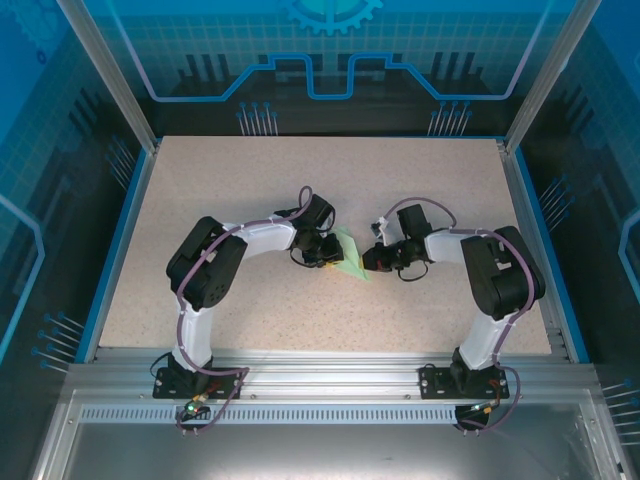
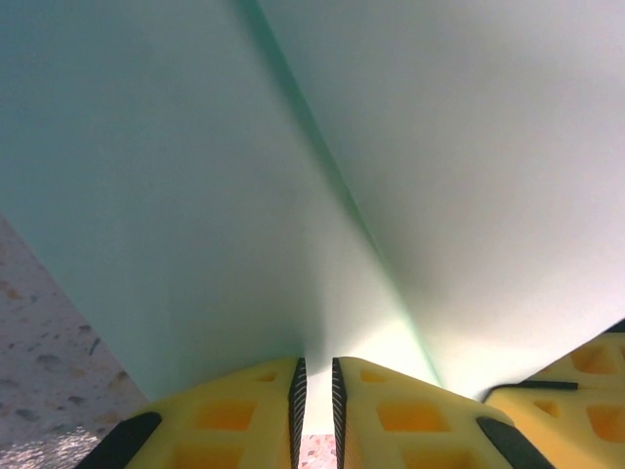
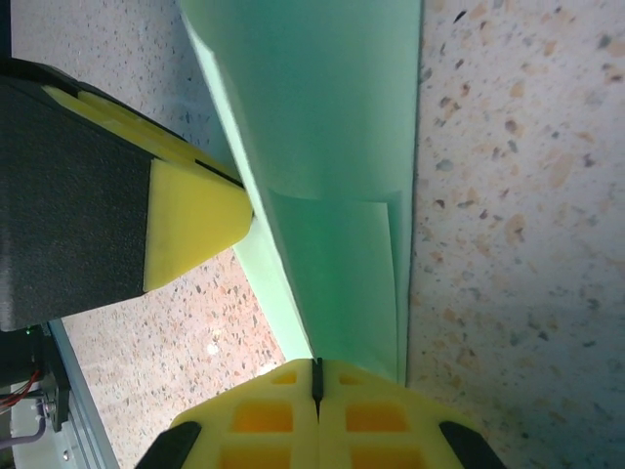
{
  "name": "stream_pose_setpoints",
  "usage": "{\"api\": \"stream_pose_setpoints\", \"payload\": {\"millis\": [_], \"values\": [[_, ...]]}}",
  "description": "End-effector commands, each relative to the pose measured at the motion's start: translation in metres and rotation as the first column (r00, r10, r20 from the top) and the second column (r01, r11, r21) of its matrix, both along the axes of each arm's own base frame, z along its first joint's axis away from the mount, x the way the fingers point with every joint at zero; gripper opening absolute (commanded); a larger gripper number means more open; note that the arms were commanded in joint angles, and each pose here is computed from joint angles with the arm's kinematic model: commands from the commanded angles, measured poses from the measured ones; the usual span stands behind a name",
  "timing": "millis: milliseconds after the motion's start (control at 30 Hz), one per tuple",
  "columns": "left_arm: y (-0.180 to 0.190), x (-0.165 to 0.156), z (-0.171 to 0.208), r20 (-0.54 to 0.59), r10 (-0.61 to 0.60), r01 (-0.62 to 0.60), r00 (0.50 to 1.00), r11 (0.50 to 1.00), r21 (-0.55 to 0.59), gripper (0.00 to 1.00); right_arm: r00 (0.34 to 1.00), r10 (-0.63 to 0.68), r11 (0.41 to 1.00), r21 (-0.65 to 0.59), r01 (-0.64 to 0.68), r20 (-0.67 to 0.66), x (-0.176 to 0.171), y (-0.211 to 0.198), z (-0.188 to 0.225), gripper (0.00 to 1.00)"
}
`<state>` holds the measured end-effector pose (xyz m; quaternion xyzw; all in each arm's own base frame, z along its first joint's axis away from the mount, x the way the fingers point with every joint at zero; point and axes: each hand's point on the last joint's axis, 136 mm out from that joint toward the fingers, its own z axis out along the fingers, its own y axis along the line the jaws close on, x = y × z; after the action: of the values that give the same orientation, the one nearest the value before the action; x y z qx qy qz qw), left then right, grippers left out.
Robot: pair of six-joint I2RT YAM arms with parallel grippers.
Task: Fold a paper plane with a square sheet of paper (fold left side to right side)
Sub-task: Fourth fold the wing at the center of the table.
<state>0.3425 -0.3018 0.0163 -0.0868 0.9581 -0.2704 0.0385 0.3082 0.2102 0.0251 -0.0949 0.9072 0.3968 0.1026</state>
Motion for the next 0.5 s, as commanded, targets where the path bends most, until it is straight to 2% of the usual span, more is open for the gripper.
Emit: {"api": "stream_pose_setpoints", "payload": {"millis": [0, 367, 467], "values": [[0.0063, -0.0072, -0.0163, -0.033, -0.019, 0.021, 0.999, 0.998, 0.066, 0.2, 1.0, -0.006, 1.0, 0.005, 0.006, -0.006, 0.0067, -0.0056, 0.001, 0.01], [0.0091, -0.0078, -0.0208, -0.041, -0.017, 0.02, 0.999, 0.996, 0.085, 0.2, 0.999, -0.005, 1.0, -0.001, 0.005, -0.032, 0.0028, -0.0086, -0.0014, 0.02], [0.0098, -0.0075, -0.0212, -0.041, -0.015, 0.019, 0.999, 0.996, 0.089, 0.2, 1.0, -0.006, 1.0, 0.007, 0.006, -0.011, 0.0118, -0.0066, 0.0058, 0.02]]}}
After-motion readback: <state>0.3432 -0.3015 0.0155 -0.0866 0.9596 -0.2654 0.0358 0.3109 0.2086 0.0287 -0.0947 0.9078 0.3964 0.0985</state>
